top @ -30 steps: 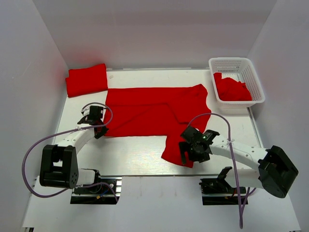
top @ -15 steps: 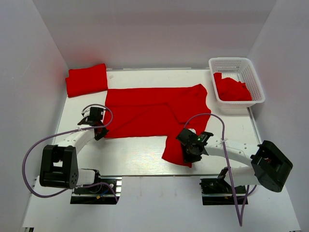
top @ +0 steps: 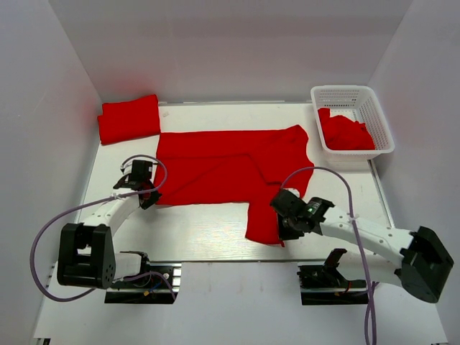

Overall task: Fold and stack the t-shirts
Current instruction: Grap the side of the flattened tshirt closest away from the robot with both arms, then fold the other side of the tshirt into a rectangle

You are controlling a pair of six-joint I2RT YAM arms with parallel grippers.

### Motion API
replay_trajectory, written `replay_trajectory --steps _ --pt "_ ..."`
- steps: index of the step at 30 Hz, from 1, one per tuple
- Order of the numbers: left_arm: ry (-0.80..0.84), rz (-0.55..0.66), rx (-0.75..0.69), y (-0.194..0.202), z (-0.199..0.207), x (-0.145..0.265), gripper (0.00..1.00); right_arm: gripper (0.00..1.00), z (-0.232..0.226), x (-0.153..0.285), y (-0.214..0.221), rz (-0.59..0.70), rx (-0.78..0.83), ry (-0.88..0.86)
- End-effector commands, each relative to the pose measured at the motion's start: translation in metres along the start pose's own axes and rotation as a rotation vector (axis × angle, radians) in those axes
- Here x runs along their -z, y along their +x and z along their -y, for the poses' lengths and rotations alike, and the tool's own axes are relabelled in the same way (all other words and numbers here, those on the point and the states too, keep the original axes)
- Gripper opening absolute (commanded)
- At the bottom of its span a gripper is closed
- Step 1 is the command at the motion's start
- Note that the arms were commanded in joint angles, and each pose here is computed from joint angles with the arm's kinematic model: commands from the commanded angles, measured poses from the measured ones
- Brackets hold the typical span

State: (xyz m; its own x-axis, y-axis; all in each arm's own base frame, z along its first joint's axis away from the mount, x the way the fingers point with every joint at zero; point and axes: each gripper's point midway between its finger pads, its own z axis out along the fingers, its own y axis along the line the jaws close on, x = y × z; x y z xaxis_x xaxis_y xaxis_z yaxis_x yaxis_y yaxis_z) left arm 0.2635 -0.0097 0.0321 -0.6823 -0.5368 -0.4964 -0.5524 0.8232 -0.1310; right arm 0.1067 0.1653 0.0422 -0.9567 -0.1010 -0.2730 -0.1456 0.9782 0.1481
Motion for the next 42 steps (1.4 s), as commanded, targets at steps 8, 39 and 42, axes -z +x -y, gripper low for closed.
replay_trajectory --steps 8,39,42 --pt "0.069 0.026 0.027 -0.020 0.020 0.018 0.00 0.00 -0.011 0.048 -0.095 0.369 -0.067 0.039" --pt "-0.021 0.108 0.015 -0.112 0.068 -0.009 0.00 0.00 0.069 0.107 -0.263 0.667 -0.322 0.369" --pt "-0.024 0.126 0.010 -0.123 0.075 -0.014 0.00 0.00 0.070 0.101 -0.274 0.669 -0.331 0.367"
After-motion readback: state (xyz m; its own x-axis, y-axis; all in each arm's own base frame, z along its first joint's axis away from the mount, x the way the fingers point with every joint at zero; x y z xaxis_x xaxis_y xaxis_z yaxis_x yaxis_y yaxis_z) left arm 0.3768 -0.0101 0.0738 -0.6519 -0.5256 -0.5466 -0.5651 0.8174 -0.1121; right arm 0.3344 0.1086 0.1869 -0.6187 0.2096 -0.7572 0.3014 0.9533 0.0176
